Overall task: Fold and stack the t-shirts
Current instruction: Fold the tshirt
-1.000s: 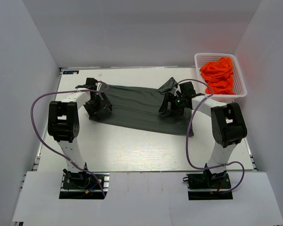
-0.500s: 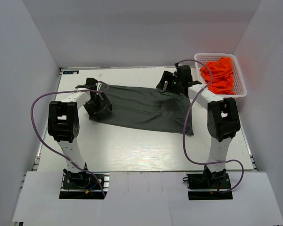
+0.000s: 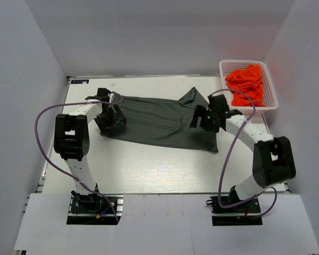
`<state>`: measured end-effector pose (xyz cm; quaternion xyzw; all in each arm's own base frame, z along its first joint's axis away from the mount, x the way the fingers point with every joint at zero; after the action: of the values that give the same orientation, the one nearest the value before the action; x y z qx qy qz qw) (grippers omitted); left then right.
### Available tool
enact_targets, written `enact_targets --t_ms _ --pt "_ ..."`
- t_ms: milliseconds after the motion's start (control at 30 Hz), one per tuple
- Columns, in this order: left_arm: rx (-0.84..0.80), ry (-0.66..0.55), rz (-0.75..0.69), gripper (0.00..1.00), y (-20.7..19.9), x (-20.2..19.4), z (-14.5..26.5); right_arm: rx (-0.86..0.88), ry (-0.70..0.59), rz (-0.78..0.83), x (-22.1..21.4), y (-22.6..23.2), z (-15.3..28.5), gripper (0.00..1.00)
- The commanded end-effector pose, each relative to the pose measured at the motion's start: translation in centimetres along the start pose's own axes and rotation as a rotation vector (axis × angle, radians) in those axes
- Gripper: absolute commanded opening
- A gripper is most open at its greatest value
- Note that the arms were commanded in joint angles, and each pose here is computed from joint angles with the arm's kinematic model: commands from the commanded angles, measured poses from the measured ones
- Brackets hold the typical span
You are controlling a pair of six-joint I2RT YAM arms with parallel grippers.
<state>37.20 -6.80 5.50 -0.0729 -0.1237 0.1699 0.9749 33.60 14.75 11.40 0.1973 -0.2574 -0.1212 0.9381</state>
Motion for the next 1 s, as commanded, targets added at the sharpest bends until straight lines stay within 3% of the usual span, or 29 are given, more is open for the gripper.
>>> enact_targets --t_ms 0,233,333,633,767,867,967 --pt "0.044 0.003 0.005 1.00 0.7 -0.4 0.3 -0.016 0.103 -0.045 -4.3 -2.0 1.6 0.90" --pt "0.108 -0.005 0.023 1.00 1.7 0.0 0.3 -0.112 0.176 -0.105 -7.8 -6.2 0.5 0.90" --pt "0.114 0.002 0.041 1.00 2.1 0.0 0.0 -0.245 0.176 -0.140 -8.5 -9.0 0.1 0.90" --pt "0.190 0.011 0.059 1.00 3.1 -0.2 0.1 -0.424 0.252 -0.267 -11.9 -13.8 2.0 0.90" --pt "0.207 0.105 0.097 1.00 3.3 -3.3 0.3 -0.390 0.221 -0.271 -11.7 -13.3 3.5 0.90" --pt "0.190 0.170 0.132 1.00 4.1 -6.9 1.3 -0.282 0.319 -0.309 -14.4 -12.1 4.0 0.90" --pt "0.173 0.196 0.167 1.00 5.6 -10.8 2.1 -0.278 0.322 -0.318 -15.7 -12.3 5.1 0.90"
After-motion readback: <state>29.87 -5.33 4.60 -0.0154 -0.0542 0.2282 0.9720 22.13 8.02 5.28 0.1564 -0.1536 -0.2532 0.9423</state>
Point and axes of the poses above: each gripper's point midway between its finger pads, its own z axis back along the fingers, its own y axis along the line the jaws close on, x = y × z, the point moved 3 cm from there along z, back along the fingers, and after that the axes turned 10 degrees about -z, right-handed, at the moved point
